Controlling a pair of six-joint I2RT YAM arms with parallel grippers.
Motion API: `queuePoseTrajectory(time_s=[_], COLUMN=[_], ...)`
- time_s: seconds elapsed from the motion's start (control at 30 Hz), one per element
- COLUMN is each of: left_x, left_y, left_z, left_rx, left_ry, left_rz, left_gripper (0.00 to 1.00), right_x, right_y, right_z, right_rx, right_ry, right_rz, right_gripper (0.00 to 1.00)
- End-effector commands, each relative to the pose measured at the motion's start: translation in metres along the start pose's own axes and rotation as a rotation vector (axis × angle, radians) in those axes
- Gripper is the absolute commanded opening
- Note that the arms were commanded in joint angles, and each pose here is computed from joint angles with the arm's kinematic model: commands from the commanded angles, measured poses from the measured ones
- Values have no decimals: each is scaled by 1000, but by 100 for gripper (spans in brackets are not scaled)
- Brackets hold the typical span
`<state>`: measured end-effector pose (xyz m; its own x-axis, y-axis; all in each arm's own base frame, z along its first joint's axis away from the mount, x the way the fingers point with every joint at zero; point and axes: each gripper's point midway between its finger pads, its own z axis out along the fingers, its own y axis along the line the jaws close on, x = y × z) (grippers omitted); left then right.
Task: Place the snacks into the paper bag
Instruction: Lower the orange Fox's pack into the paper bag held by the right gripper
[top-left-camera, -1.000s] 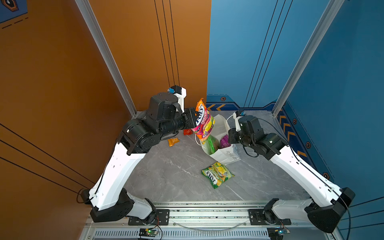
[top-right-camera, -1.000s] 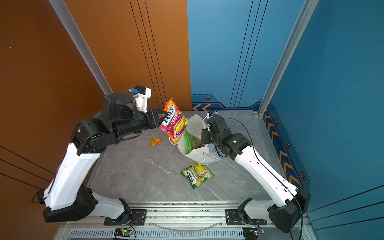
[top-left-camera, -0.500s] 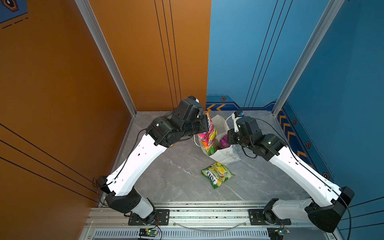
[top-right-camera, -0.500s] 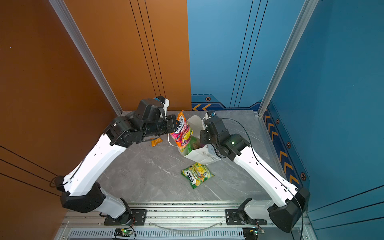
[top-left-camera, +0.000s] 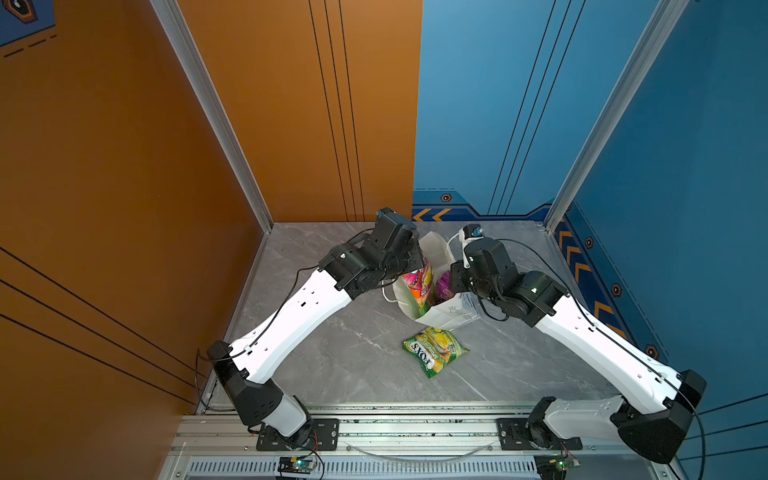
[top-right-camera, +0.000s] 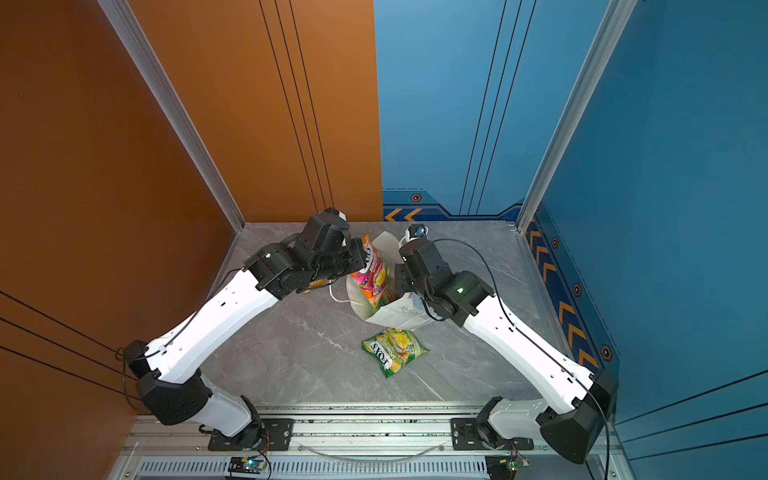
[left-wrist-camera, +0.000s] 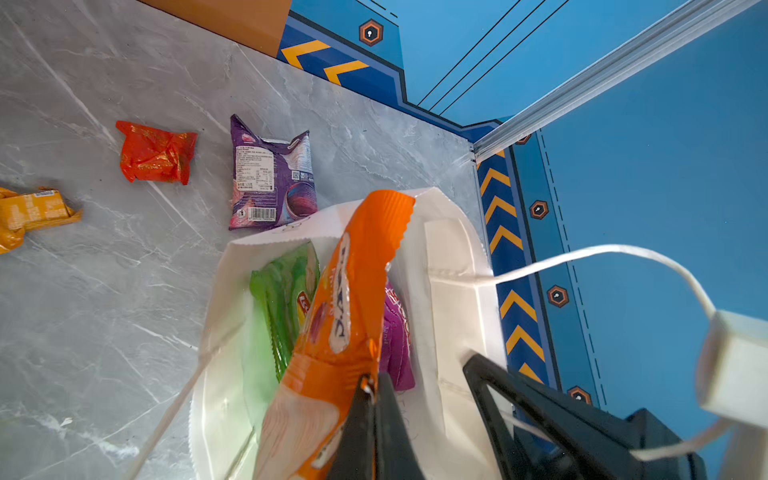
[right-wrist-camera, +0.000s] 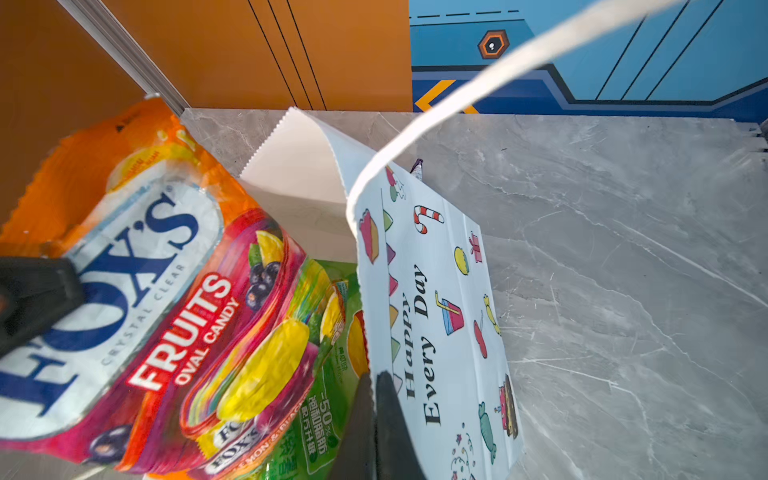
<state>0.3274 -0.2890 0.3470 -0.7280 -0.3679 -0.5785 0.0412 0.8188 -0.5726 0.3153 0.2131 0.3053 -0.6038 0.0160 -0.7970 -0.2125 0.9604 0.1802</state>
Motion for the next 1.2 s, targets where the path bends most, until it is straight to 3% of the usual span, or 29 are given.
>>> queuePoseTrajectory(time_s=[0.0,0.5,0.83,1.17], left_x=[-13,15,3,10], left_y=[-12,-8,14,-19], left_z=[0,40,32,32], left_rx=[61,61,65,129], left_ry=[-50,68,23,50], left_rz=[-60,-91,-153,-137], left_gripper=[0,0,0,0], right_x=[-27,-27,-24,-22], right_y=[1,-5,-11,-6], right_z=[-13,-11,-11,-4], right_rx=[8,38,35,13], right_ry=[-97,-104,-101,-86], right_rz=[57,77,92,101], right_gripper=[0,0,0,0])
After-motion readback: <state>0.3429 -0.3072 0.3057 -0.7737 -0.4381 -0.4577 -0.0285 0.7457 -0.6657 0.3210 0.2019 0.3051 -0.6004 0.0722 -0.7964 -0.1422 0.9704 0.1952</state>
